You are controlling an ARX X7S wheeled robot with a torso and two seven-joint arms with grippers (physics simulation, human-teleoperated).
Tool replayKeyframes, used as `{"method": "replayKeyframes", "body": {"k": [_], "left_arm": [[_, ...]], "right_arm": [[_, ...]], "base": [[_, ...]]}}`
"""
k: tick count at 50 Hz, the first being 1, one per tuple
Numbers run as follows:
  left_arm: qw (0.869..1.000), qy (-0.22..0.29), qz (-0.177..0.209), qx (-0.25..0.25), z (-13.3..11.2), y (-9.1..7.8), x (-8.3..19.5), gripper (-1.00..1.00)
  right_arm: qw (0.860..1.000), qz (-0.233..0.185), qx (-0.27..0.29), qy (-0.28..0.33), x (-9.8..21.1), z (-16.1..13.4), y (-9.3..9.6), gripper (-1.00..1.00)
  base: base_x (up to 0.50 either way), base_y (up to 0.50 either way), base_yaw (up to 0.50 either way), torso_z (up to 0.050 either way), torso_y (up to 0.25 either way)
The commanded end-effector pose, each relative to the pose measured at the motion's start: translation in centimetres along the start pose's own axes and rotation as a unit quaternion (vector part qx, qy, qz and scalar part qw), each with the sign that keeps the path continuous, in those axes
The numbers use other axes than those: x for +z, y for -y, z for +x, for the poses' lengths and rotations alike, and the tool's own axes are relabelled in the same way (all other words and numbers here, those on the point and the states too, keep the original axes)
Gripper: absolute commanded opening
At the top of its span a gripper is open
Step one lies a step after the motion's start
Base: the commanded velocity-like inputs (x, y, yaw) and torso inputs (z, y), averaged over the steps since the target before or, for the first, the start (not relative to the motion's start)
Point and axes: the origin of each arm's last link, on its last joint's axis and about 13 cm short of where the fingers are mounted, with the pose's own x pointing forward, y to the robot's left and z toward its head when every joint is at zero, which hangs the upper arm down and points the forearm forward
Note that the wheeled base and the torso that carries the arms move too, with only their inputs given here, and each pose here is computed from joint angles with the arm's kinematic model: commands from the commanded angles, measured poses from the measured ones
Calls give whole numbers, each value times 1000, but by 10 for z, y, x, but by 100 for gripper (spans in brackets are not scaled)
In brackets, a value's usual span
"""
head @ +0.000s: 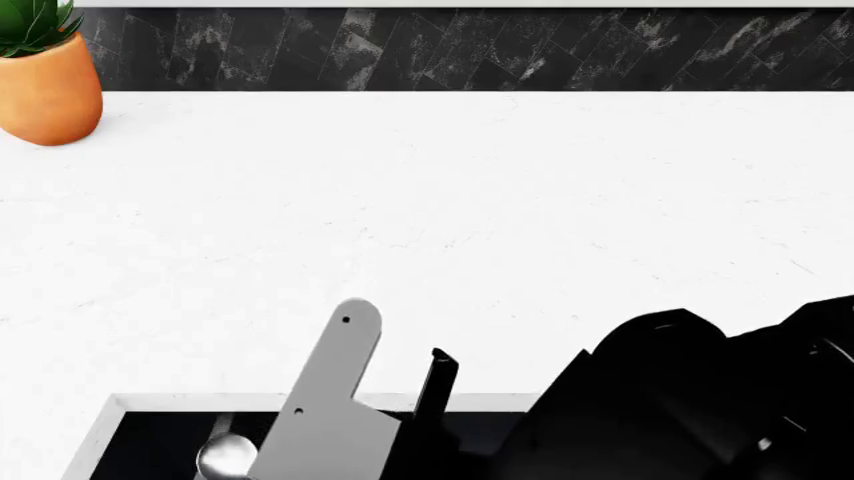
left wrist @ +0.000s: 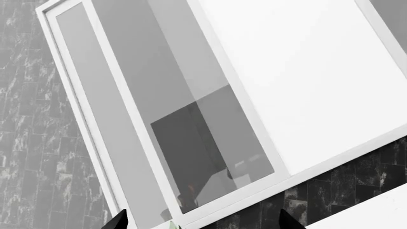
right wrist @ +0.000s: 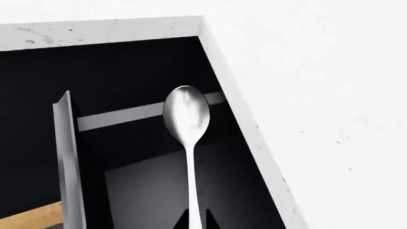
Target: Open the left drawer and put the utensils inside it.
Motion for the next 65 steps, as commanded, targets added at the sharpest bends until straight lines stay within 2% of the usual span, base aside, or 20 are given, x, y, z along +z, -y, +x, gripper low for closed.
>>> {"method": "replayKeyframes", "body": {"k": [1, 49, 50, 65], "left_arm": [[1000, 0, 0, 0, 0, 0, 0, 100], [1000, 0, 0, 0, 0, 1, 0, 100], [1000, 0, 0, 0, 0, 1, 0, 100], [1000, 1, -1, 1, 0, 0, 0, 100]], "right_arm": [[1000, -8, 10, -11, -4, 2, -1, -100], [999, 2, 35, -7, -7, 2, 2, -100], [999, 1, 34, -8, -7, 2, 2, 100], [1000, -12, 23, -10, -6, 1, 2, 100]], "base": [[0, 0, 0, 0, 0], [0, 0, 0, 0, 0], [0, 0, 0, 0, 0], [0, 0, 0, 0, 0]]}}
